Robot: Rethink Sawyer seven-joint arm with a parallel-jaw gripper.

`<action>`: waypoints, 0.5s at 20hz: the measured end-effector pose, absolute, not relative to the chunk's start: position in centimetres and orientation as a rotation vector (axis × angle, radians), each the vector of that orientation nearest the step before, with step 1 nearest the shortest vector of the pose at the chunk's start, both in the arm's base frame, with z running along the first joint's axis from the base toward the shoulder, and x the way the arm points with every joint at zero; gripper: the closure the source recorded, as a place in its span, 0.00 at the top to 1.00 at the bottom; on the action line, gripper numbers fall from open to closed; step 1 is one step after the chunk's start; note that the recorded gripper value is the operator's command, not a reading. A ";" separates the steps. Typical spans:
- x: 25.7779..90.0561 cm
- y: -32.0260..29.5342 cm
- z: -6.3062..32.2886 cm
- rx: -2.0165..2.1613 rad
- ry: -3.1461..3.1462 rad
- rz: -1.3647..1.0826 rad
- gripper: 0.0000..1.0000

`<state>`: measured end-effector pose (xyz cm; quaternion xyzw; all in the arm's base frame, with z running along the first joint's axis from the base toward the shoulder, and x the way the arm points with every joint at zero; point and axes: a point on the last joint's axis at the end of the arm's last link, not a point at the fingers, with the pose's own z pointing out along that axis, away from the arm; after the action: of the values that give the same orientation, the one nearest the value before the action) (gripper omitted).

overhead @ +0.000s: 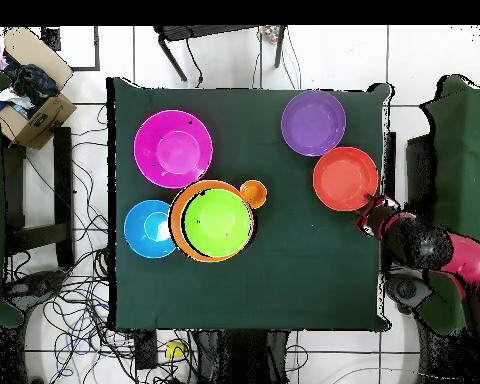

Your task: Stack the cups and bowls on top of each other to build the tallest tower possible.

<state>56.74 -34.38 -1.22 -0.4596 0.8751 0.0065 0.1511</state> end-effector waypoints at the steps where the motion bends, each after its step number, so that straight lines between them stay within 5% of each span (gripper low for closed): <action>1: 56.8 -34.5 -1.0 -1.320 2.513 0.013 1.00; 10: 57.2 -36.3 1.4 -1.331 2.521 -0.064 1.00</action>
<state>57.23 -36.31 1.39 -0.4619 0.8748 -0.0223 0.1445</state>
